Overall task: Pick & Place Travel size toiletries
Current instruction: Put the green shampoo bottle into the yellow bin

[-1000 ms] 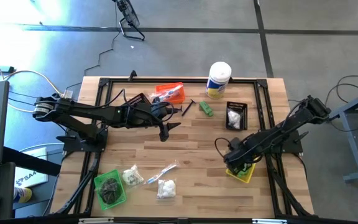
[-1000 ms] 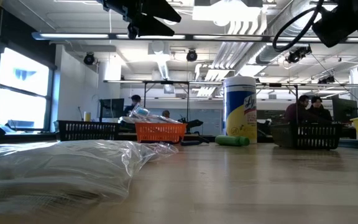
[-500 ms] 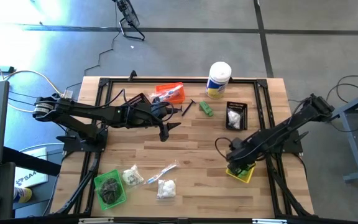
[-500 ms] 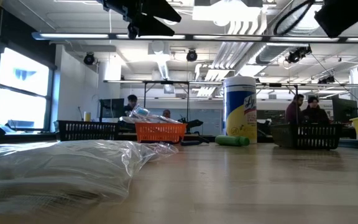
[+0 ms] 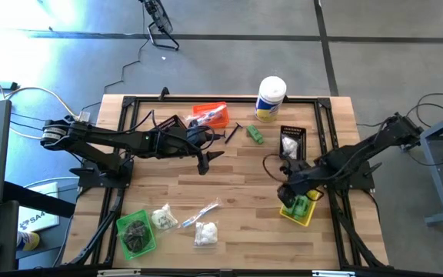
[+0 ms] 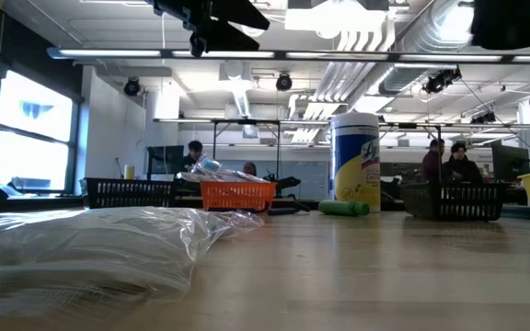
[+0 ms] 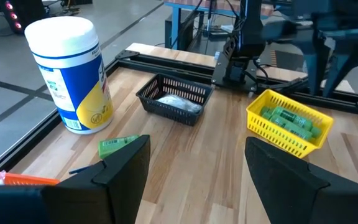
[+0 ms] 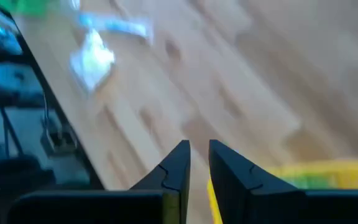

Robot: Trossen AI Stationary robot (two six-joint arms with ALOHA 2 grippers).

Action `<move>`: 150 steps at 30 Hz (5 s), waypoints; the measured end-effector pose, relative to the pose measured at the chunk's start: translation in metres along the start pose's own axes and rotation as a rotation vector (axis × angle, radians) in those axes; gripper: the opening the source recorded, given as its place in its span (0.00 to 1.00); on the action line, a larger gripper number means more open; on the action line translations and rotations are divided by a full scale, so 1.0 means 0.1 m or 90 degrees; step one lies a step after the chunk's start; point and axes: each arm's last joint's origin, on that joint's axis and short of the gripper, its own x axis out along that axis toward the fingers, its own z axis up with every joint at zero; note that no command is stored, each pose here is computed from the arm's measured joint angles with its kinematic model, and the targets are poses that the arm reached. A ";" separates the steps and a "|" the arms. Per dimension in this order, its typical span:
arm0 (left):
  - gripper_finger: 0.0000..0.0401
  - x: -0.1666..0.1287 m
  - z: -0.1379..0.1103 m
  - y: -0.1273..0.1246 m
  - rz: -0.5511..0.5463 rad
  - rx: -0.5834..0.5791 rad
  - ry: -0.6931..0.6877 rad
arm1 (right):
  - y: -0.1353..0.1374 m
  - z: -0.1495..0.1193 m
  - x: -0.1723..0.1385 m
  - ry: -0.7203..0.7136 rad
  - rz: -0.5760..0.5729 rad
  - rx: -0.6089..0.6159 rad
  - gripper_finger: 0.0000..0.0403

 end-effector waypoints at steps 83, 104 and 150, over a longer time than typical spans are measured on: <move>0.00 -0.69 -0.25 0.20 -0.107 0.064 -0.014 | -0.42 1.54 0.54 -0.370 -0.116 -0.189 0.12; 0.00 -0.68 -0.77 0.26 -0.175 -0.042 -0.152 | -0.65 1.60 0.54 -0.317 -0.107 -0.015 0.05; 0.00 -0.67 -0.80 0.26 -0.170 -0.062 -0.124 | -0.76 1.82 1.46 -0.029 -0.351 0.034 0.52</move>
